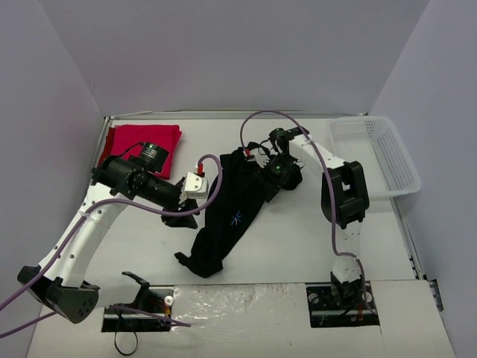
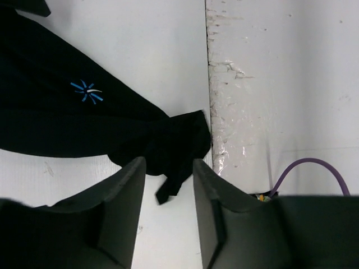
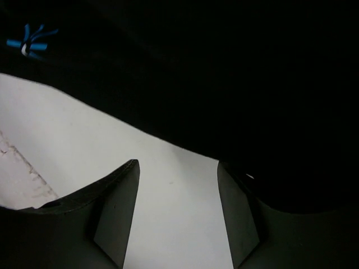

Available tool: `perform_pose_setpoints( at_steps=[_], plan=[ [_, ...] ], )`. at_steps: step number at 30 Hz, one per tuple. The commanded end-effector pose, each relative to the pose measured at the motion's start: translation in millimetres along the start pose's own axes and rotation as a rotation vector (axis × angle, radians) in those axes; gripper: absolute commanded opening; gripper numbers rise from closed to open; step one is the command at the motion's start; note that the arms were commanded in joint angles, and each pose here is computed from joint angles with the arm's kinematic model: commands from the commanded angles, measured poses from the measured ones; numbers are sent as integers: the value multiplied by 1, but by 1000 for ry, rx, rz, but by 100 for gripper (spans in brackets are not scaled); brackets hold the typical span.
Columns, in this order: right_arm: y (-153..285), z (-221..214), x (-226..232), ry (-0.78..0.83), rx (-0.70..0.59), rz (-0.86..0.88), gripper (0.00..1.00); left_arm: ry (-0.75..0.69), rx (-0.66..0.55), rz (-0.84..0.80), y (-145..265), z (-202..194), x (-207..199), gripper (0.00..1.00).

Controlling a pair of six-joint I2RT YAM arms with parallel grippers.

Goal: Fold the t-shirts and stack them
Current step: Flatten out the tshirt

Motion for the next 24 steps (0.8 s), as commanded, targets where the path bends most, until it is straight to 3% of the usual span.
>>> perform_pose_setpoints(
  at_steps=[1,5,7,11,14,17,18,20,21,22,24],
  plan=[
    [1,13,-10,-1,-5,14,54,172,146,-131,13,-35,-49,42],
    [-6,23,-35,-5,18,-43,57,153,160,-109,16,-39,-49,47],
    [-7,25,-42,-3,25,-63,59,147,162,-95,17,-39,-47,34],
    [-12,25,-56,-4,51,-100,60,148,161,-50,15,-41,-38,32],
    [-12,28,-59,-9,38,-101,61,153,146,39,12,-41,-21,32],
    [-12,31,-60,-3,24,-97,60,209,92,227,9,-36,17,33],
    [-13,30,-60,-3,26,-93,56,215,40,290,7,-27,33,37],
    [-17,25,-59,-4,41,-82,26,268,-1,335,7,-25,60,41],
    [-18,23,-58,-6,48,-77,7,314,-48,360,3,-18,83,48],
    [-17,20,-57,0,55,-79,0,353,-76,375,5,-18,97,48],
    [-20,6,-52,-12,81,-57,0,405,-130,360,-1,-8,127,49]
  ],
)
Point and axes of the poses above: each gripper's point midway between its finger pads, its own y axis back along the fingers, its own x axis along the line the jaws close on, z = x × y, the point moved 5 cm from there along y, back along the fingers, and after that the axes turned 12 degrees about y, right-handed, at the moved point
